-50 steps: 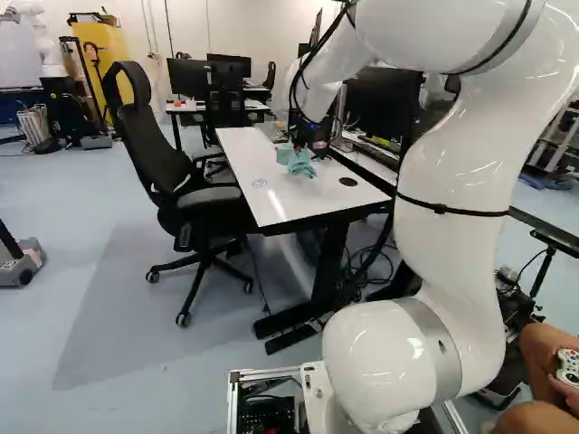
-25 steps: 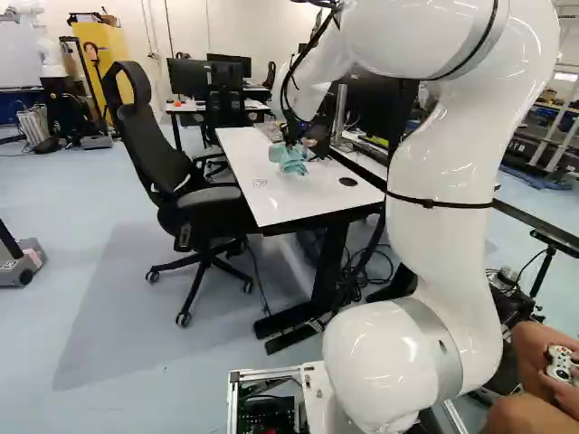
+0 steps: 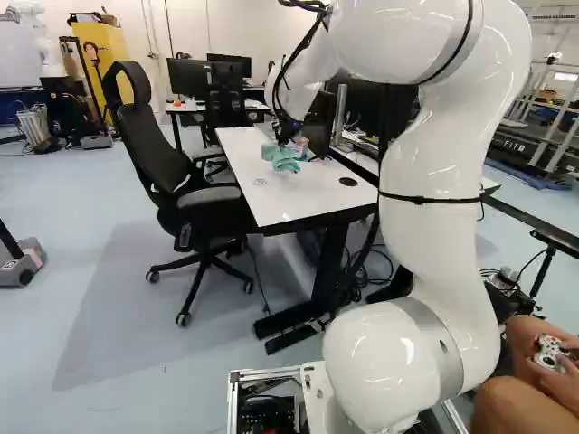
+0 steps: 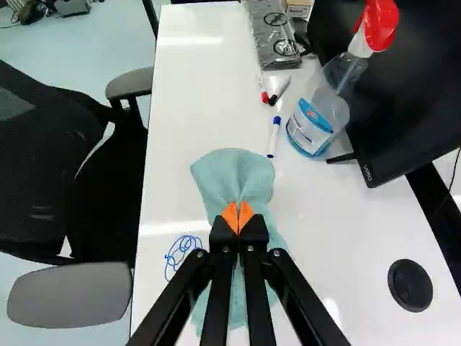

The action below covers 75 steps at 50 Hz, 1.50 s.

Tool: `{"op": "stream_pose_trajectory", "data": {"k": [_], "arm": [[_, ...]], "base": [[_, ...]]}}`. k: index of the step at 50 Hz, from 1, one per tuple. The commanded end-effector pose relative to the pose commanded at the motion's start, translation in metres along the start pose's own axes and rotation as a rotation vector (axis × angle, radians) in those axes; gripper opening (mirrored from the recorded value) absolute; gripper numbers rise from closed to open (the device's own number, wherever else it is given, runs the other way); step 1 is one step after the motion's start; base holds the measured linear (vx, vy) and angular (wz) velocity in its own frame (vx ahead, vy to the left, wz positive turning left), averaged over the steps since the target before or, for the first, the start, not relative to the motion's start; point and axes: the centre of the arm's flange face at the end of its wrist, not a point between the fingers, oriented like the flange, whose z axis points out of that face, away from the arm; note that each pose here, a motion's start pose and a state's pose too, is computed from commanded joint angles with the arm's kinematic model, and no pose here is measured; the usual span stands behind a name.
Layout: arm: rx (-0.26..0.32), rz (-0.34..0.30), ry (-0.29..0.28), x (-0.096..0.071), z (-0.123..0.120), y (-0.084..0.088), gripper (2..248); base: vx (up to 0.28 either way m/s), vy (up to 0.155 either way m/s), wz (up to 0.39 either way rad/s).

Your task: Clean the table with the green towel

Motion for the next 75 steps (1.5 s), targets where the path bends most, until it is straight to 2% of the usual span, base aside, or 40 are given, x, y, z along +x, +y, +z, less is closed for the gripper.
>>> {"op": "stream_pose_trajectory", "data": {"k": [27,75], "arm": [[0.009,-0.009,0.005,0.006,0.008,-0.009,21],[0.011,-0.010,-0.038,-0.020,0.059,-0.010,21]], "base": [[0.000,0.000,0.000],[0.000,0.000,0.000]]}}
